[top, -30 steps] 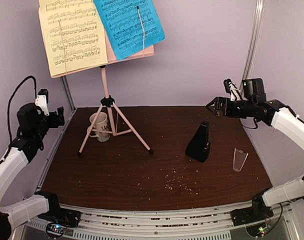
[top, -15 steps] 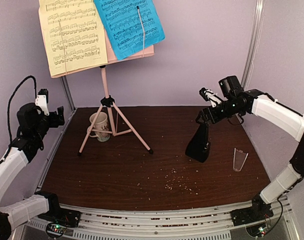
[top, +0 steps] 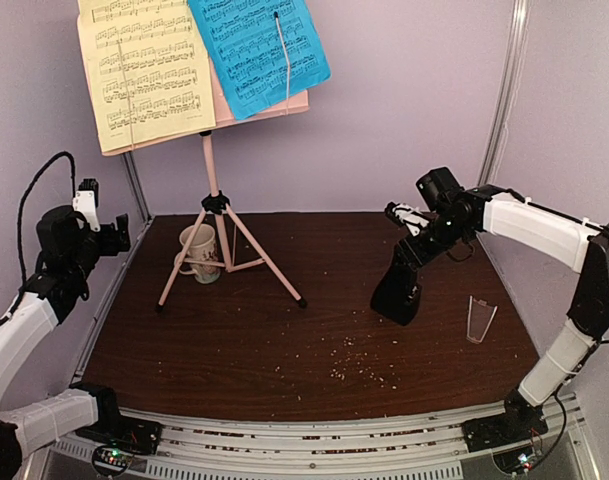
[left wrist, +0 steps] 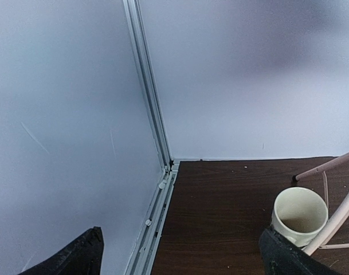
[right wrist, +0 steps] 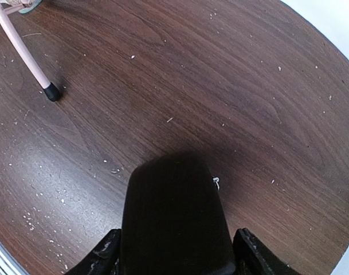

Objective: Pack up the instrument practice props

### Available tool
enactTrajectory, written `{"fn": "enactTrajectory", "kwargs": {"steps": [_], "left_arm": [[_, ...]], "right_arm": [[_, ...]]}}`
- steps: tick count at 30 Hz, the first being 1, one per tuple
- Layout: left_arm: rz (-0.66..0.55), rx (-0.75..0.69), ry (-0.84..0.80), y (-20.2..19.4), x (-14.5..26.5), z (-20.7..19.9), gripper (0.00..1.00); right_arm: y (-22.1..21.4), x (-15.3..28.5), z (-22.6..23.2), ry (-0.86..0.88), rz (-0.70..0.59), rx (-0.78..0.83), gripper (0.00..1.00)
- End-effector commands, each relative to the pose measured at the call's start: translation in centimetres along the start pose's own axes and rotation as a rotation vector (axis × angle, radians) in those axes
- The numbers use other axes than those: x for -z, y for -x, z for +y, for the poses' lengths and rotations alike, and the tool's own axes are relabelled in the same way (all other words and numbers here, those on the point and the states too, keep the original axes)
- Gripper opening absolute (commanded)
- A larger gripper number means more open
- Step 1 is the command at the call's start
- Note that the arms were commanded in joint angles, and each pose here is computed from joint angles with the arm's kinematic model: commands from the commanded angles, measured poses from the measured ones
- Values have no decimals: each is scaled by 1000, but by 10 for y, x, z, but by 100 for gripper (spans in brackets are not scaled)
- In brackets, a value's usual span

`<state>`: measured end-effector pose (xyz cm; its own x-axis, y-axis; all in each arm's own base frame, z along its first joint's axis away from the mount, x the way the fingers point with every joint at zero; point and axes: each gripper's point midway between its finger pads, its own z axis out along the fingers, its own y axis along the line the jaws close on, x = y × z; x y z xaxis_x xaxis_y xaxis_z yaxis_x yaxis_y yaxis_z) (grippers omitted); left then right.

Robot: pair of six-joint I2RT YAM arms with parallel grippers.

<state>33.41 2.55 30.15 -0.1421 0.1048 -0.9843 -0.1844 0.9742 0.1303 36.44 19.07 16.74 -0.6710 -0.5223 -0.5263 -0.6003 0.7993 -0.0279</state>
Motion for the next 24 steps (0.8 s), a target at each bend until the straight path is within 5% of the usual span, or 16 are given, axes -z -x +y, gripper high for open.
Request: {"fn": "enactTrajectory", "kwargs": {"steps": [1,10,24], "left_arm": [[-42,6,17,11,-1,4,98],[-56,11,33,16,3,8,98],[-48,20,55,13,2,11,98]], "right_arm": [[3,2,-2,-37,-32,2,59],[15,11,4,-121,-97,-106,42],[37,44,60,-203,-281,-476,40]]}}
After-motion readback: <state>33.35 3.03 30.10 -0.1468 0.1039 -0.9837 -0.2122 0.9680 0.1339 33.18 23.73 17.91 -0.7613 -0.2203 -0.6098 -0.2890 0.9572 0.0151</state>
